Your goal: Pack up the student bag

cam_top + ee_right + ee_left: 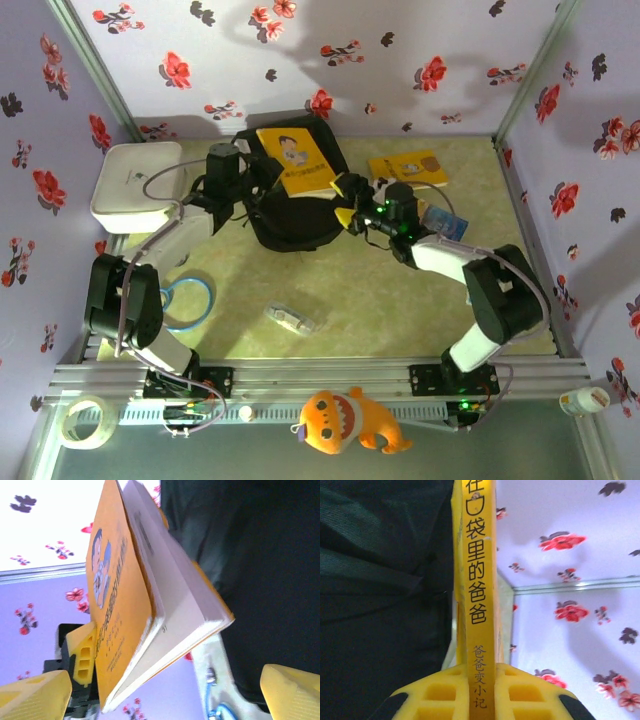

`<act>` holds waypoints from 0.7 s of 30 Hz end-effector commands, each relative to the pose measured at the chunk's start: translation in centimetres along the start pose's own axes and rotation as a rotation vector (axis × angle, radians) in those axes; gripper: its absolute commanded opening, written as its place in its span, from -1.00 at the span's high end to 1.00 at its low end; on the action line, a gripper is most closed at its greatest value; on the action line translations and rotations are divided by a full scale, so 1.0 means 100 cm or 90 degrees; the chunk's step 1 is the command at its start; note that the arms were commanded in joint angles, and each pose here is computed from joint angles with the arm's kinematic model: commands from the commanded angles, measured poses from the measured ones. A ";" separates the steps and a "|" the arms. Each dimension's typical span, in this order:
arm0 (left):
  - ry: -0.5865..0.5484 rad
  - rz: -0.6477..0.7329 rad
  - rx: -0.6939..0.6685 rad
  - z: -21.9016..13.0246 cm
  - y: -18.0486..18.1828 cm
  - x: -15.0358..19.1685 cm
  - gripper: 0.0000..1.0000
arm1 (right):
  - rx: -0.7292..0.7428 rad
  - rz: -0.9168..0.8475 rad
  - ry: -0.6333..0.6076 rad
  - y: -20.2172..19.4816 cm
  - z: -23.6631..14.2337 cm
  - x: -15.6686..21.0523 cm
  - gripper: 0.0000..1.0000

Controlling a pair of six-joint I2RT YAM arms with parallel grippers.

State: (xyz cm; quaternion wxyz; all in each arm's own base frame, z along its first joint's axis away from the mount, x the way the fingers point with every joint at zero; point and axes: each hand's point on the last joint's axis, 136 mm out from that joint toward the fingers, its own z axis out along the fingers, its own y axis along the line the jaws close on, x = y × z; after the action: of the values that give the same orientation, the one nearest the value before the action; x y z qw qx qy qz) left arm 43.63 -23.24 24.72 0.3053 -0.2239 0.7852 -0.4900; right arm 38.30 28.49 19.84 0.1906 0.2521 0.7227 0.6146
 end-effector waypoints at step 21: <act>-0.016 -0.035 0.124 0.000 -0.040 0.000 1.00 | -0.107 0.053 -0.013 0.042 0.048 -0.003 0.01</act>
State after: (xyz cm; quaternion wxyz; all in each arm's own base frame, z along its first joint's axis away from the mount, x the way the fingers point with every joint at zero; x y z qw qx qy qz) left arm 44.01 -24.51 25.56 0.2969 -0.2489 0.7482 -0.5386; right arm 40.91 32.74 21.76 0.1666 0.2718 0.6708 0.6696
